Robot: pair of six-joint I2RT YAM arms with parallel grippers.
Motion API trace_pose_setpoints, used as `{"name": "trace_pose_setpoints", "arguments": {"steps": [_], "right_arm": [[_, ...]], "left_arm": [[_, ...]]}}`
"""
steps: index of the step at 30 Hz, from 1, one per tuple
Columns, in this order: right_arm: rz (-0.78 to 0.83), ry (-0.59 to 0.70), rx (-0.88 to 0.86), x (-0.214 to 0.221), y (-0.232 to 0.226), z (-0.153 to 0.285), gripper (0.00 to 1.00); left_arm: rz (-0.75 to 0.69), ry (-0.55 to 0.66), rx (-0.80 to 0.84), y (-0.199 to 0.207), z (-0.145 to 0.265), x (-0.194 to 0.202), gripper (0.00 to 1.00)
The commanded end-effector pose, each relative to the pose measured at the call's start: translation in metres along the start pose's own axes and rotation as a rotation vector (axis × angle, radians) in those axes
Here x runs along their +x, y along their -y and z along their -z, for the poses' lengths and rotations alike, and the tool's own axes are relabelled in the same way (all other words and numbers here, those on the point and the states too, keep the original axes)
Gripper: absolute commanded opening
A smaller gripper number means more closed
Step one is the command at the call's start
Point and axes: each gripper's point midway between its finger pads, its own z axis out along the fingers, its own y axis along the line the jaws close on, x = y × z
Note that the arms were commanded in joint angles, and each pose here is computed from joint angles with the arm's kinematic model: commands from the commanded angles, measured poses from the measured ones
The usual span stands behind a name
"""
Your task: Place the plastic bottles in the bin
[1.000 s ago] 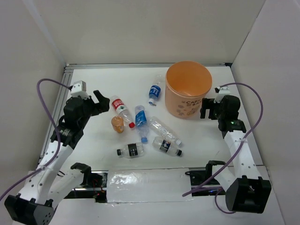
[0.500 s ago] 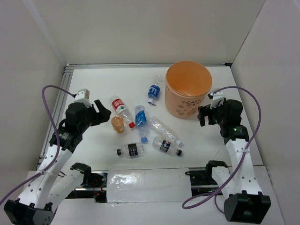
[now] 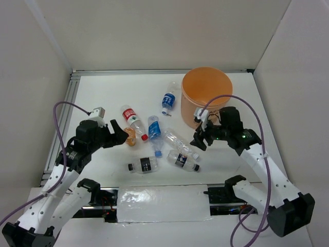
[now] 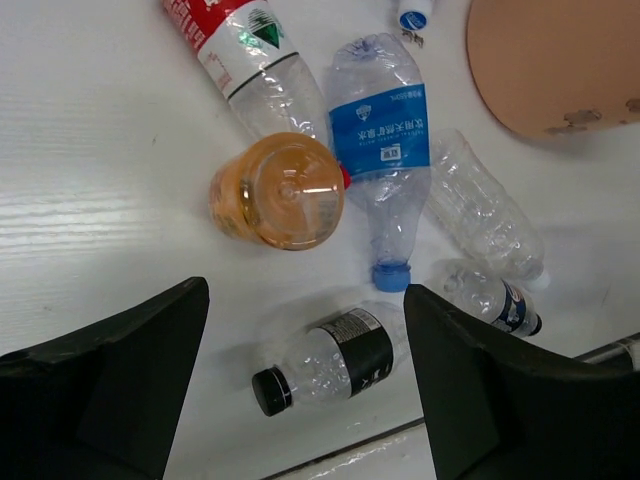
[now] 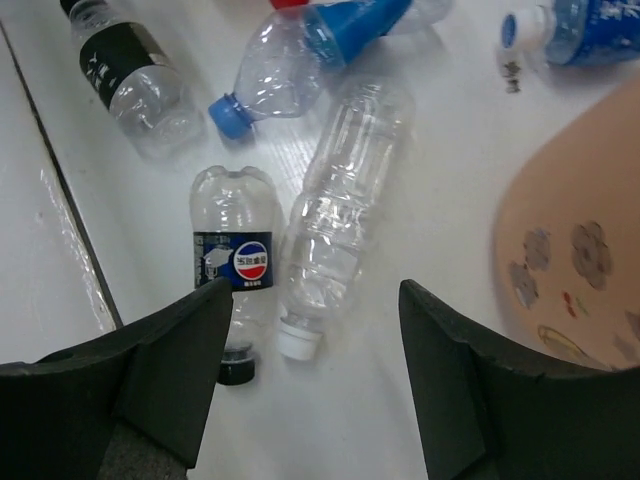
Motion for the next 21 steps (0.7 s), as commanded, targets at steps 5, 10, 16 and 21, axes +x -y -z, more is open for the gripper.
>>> {"name": "trace_pose_setpoints", "arguments": {"steps": [5, 10, 16, 21], "right_arm": [[0.002, -0.126, 0.087, -0.007, 0.003, -0.059, 0.78], [-0.063, -0.217, 0.204, -0.005, 0.019, -0.100, 0.81], [-0.126, -0.326, 0.253, 0.019, 0.036, -0.139, 0.95], [-0.132, -0.364, 0.211, 0.031, 0.026, -0.155, 1.00]], "left_arm": [[0.025, -0.009, 0.049, 0.017, 0.003, 0.005, 0.92], [0.014, 0.007, 0.042, 0.021, 0.004, 0.003, 0.92], [0.007, 0.003, 0.021, 0.021, 0.008, 0.004, 0.92], [0.002, -0.010, 0.008, 0.020, 0.005, 0.006, 0.92]]}}
